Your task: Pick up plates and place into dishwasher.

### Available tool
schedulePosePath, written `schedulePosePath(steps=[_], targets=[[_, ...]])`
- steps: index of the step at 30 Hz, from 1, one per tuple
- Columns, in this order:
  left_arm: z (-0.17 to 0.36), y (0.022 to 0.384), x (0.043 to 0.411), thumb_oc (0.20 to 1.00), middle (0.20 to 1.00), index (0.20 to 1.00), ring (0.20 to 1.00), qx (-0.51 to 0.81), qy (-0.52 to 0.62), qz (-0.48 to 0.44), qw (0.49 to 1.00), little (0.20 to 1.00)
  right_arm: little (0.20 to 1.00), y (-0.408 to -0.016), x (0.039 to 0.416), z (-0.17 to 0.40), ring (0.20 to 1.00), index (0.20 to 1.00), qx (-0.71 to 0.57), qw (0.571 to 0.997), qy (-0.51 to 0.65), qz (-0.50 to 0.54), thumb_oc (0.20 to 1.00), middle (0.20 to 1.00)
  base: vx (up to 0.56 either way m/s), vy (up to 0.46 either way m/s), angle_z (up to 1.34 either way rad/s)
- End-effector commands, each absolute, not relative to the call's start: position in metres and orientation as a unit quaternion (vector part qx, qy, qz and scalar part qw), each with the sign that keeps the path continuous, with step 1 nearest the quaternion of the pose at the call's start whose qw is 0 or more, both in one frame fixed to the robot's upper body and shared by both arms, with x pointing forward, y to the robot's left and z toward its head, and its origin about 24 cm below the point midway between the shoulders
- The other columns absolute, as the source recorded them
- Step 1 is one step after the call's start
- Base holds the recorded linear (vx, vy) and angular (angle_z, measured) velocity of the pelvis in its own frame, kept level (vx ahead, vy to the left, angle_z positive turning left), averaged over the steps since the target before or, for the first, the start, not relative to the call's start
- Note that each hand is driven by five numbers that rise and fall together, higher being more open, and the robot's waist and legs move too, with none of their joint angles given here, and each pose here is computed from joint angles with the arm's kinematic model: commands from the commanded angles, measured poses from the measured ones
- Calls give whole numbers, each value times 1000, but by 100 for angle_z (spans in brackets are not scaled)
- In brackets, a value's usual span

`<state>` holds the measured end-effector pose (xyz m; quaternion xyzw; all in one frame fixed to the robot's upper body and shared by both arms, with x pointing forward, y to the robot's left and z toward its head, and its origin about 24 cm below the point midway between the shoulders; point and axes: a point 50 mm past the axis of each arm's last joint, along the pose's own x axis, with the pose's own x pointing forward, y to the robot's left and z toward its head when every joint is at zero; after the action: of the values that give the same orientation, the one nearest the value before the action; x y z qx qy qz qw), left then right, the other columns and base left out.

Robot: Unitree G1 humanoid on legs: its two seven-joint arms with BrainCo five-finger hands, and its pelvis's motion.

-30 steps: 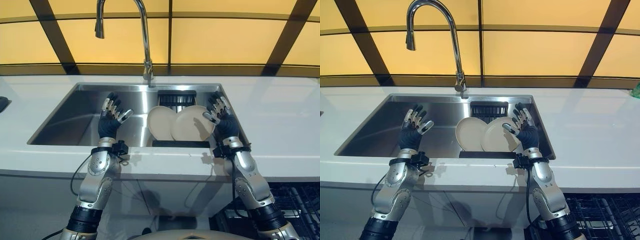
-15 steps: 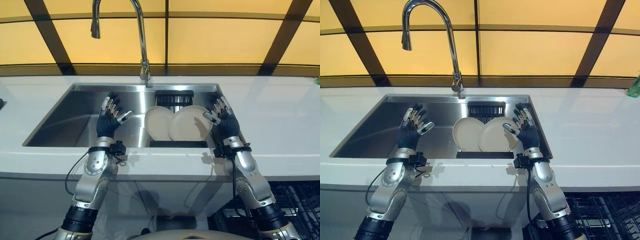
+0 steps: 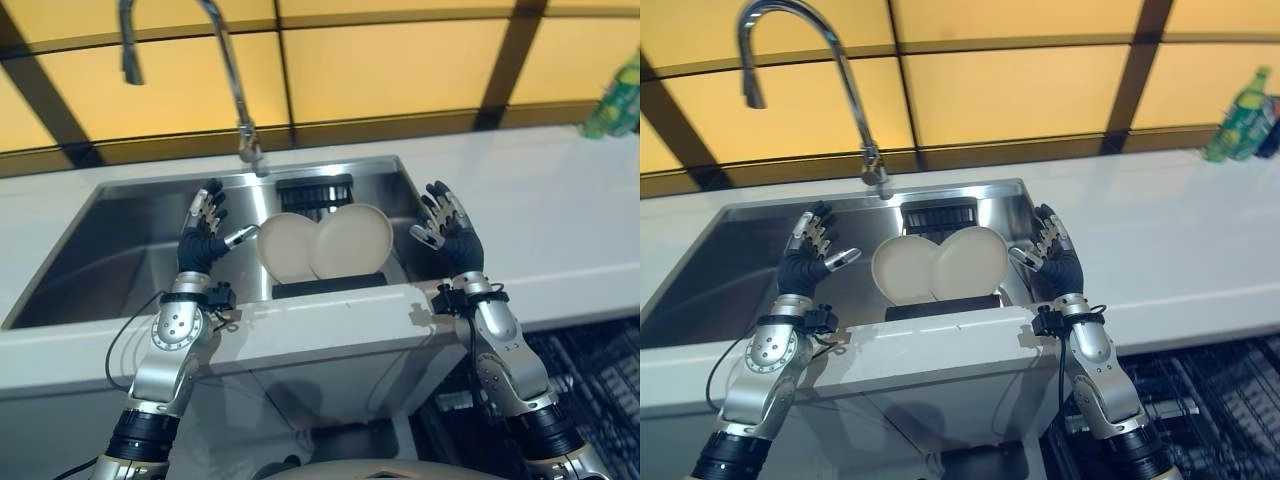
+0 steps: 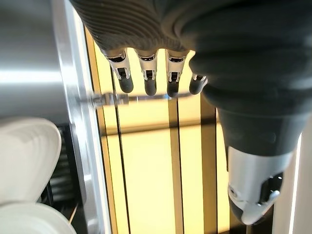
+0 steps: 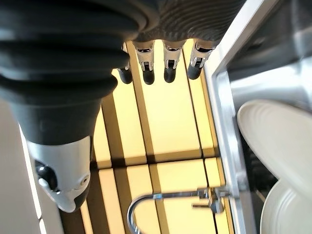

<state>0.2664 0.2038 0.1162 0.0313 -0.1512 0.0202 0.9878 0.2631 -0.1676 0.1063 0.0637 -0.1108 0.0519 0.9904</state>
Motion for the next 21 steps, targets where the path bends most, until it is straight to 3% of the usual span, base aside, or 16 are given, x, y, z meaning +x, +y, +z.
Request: schedulePosePath(steps=[1,21], targets=[[144,216,278,1000,1000,1000,1000,84,-213,42,973,1000,1000,-170,265,127,1000,1000,67,983,-166,50,1000,1000,128,182,-20],[177,266,282,1000,1000,1000,1000,226,-244,126,935,1000,1000,-180,255,118,1000,1000,31,990,-124,59,1000,1000,95,138,-21]])
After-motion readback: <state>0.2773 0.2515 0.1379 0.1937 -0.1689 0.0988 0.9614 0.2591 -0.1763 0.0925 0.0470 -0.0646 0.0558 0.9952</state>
